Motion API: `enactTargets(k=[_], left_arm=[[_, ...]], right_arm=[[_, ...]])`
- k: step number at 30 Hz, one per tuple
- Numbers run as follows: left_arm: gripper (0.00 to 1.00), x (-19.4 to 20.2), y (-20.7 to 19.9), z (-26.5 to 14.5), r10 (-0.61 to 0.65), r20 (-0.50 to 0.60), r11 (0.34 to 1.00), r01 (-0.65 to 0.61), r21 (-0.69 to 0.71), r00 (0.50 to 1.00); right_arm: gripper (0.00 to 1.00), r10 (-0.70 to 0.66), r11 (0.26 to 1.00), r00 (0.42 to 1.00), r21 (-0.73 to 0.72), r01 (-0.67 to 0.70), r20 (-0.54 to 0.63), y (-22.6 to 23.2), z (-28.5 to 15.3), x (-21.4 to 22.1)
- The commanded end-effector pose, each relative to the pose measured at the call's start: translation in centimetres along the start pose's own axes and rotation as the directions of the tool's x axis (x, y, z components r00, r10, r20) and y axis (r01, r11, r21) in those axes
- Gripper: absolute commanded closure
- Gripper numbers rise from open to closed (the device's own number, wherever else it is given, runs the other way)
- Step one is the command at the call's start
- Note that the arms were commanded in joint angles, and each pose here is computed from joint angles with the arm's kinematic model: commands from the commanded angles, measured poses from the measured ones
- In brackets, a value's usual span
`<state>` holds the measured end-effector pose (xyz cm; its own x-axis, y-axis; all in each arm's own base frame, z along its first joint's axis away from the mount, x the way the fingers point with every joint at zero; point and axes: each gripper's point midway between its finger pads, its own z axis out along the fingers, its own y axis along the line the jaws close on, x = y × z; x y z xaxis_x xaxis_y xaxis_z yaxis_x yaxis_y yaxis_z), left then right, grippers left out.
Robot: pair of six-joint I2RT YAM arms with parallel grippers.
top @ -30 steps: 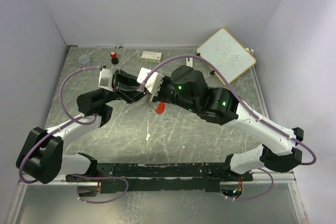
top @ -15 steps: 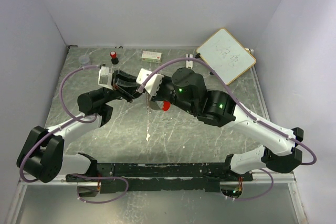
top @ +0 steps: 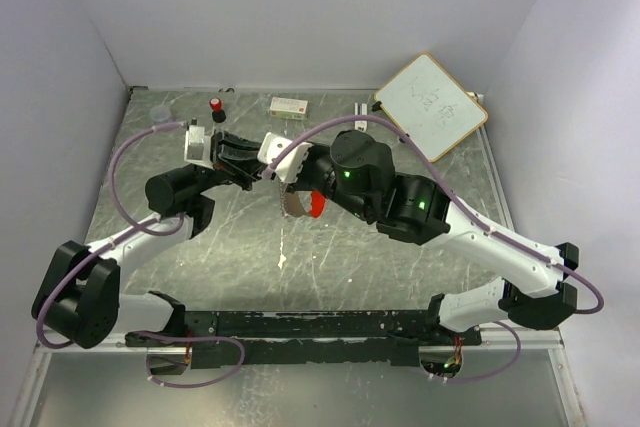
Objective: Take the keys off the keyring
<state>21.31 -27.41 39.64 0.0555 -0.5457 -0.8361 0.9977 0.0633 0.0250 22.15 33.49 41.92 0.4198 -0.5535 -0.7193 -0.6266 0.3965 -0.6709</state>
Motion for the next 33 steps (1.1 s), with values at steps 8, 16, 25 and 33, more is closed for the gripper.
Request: enactTargets(k=[8,16,25,33], left_arm=[[0.93,-0.2,1.6,0.8,0.148,-0.114,0.986,-0.156,-0.061,0.982],[0.93,0.5,3.4,0.7,0.186,-0.219,0.971,-0.214,-0.109,0.958],[0.93,0.1,6.7,-0.2,0.202,-0.288,0.918,-0.284,-0.278,0.936],[0.93,-1.2,6.9,-0.6,0.213,-0.237,0.894,-0.287,-0.344,0.948]], right_arm=[[1.0,-0.007,0.997,0.99,0.072,-0.002,0.138,-2.3,-1.0,-4.3],[1.0,-0.02,0.995,0.992,0.095,0.008,0.126,-3.1,-1.9,-4.2],[1.0,-0.028,0.996,0.995,0.089,0.02,0.091,-2.5,-1.3,-3.7],[1.0,-0.022,0.996,0.998,0.085,0.016,0.063,-1.5,-0.4,-2.8]])
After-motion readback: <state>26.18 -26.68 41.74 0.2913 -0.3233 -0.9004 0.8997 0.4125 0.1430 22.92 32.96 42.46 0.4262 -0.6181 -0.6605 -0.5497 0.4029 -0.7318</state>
